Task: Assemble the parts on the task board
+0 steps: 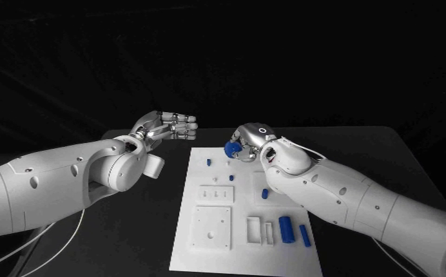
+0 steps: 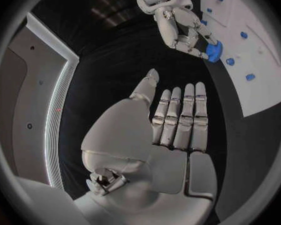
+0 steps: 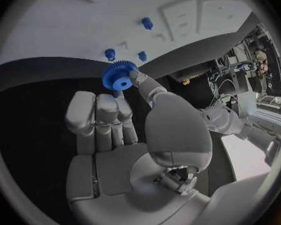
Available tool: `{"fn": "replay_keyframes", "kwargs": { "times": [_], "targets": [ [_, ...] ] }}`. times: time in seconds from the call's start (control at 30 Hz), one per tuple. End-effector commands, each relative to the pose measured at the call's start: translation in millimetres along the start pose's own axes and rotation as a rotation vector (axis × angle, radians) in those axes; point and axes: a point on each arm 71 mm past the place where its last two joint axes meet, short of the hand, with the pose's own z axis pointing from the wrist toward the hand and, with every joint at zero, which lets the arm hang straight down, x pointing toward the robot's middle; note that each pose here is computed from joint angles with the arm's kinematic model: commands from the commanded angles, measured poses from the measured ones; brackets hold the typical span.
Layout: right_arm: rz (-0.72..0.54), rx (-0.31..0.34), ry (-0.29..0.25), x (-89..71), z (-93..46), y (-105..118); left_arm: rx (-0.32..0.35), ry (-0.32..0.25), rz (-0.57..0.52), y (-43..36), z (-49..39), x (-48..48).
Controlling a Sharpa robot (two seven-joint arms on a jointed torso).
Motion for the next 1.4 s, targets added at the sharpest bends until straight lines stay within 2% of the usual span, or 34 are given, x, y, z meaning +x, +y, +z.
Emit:
{"fn": "replay_keyframes", "kwargs": {
  "times": [0.03, 0.33, 0.5, 0.7, 1.0, 1.4],
  "targets": [
    [-0.022, -0.002, -0.005, 5.3, 1.4, 7, 0.007, 0.006, 0.001, -1.2, 0.8, 3.1],
    [-0.031, -0.013, 0.023, 26.3, 1.8, 21, 0.007, 0.017, -0.003, -1.4, 1.8, 7.3],
    [-0.046, 0.022, 0.040, 33.2, 1.9, 21, 0.006, 0.023, -0.004, -1.4, 2.7, 9.2],
    [-0.063, 0.055, 0.053, 36.7, 2.1, 18, 0.006, 0.023, -0.004, -1.4, 3.1, 9.3],
    [-0.066, 0.059, 0.052, 41.6, 2.7, 21, 0.005, 0.022, -0.003, -1.4, 3.4, 9.5],
    [-0.046, 0.057, 0.103, 52.0, 4.0, 24, 0.005, 0.031, -0.006, -1.8, 4.1, 14.3]
  ]
}}
